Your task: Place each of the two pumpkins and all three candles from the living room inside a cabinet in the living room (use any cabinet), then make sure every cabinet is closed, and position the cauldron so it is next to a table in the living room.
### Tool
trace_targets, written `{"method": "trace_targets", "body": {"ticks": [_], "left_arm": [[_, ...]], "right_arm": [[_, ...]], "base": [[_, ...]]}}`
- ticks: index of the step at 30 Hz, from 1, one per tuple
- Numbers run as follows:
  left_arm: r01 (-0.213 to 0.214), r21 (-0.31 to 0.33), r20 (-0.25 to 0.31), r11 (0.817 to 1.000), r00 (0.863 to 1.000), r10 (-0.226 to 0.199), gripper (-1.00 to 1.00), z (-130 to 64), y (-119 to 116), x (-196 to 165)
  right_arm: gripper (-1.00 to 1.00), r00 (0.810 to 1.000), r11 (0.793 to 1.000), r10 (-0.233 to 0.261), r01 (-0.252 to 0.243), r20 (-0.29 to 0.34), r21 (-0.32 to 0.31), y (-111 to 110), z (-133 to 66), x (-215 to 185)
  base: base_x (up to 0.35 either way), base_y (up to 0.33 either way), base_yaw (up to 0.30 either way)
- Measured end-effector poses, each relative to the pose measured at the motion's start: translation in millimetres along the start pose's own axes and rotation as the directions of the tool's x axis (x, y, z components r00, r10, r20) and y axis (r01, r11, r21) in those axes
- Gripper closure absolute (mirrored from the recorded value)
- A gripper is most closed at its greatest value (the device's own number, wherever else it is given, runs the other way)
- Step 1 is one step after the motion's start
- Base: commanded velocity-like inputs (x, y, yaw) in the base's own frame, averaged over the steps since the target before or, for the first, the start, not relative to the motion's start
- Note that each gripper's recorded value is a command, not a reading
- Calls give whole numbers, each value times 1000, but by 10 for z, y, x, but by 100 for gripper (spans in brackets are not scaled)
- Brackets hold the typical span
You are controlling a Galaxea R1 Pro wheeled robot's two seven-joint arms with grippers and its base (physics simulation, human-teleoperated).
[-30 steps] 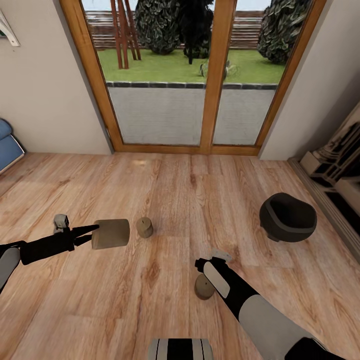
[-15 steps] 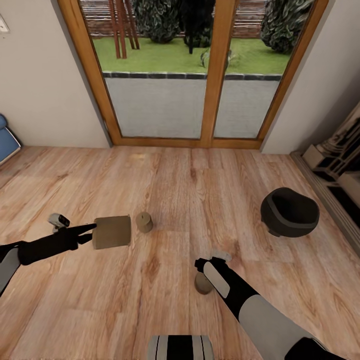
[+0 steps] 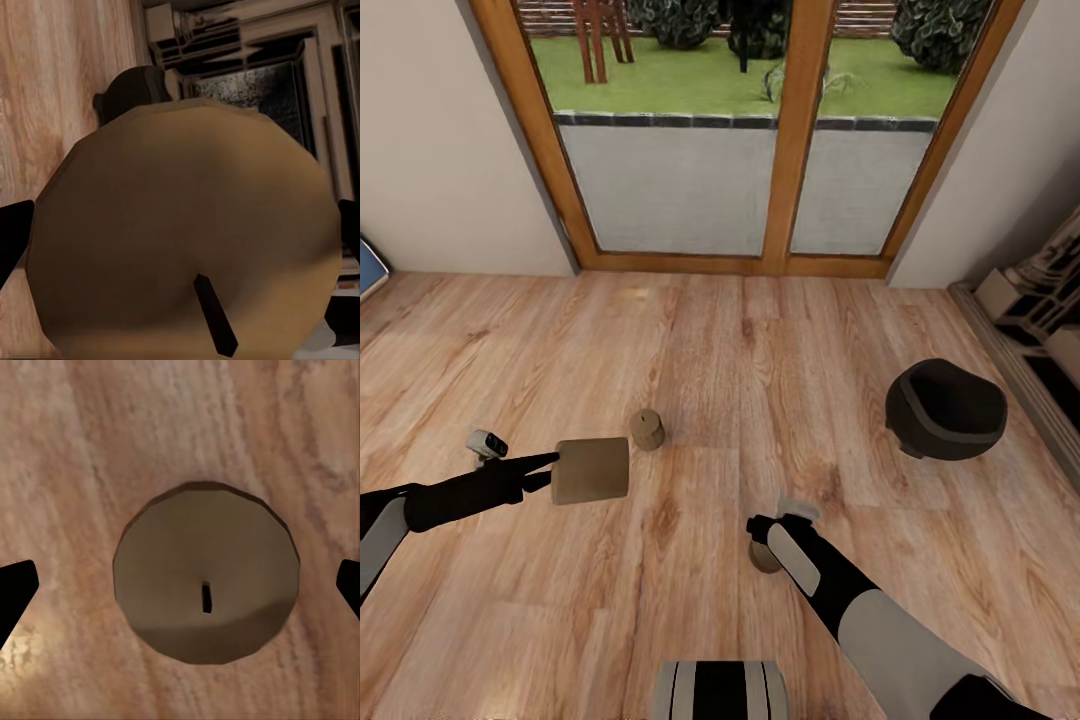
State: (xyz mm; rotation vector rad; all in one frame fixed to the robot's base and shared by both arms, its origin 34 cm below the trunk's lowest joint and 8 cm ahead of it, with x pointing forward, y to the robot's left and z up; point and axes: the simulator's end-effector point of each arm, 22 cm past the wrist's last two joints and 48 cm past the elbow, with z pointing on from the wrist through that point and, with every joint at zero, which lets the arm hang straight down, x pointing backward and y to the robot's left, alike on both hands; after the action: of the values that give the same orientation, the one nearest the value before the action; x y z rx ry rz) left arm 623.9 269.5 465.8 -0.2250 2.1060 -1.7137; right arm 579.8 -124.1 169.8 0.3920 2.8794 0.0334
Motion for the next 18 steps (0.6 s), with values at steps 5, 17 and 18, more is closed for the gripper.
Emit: {"method": "trace_targets", "body": {"ticks": [5,17,18], "left_arm": [[18,-8,-5,1000,1000,-18,100,15,110,32],[62,-26,-15,998,998,-62,100,46,373,119],[66,-28,-16,997,998,-66,100,49,395,127]], "right_arm": [[-100,1000,1000,8,-8,-1,7,-31,89,48],[-100,999,999,-27,25,42,29,-67,287,119],[-100,999,999,-28,27,39,30,-71,304,137]], "base": [[0,0,0],[0,0,0],[0,0,0]]}}
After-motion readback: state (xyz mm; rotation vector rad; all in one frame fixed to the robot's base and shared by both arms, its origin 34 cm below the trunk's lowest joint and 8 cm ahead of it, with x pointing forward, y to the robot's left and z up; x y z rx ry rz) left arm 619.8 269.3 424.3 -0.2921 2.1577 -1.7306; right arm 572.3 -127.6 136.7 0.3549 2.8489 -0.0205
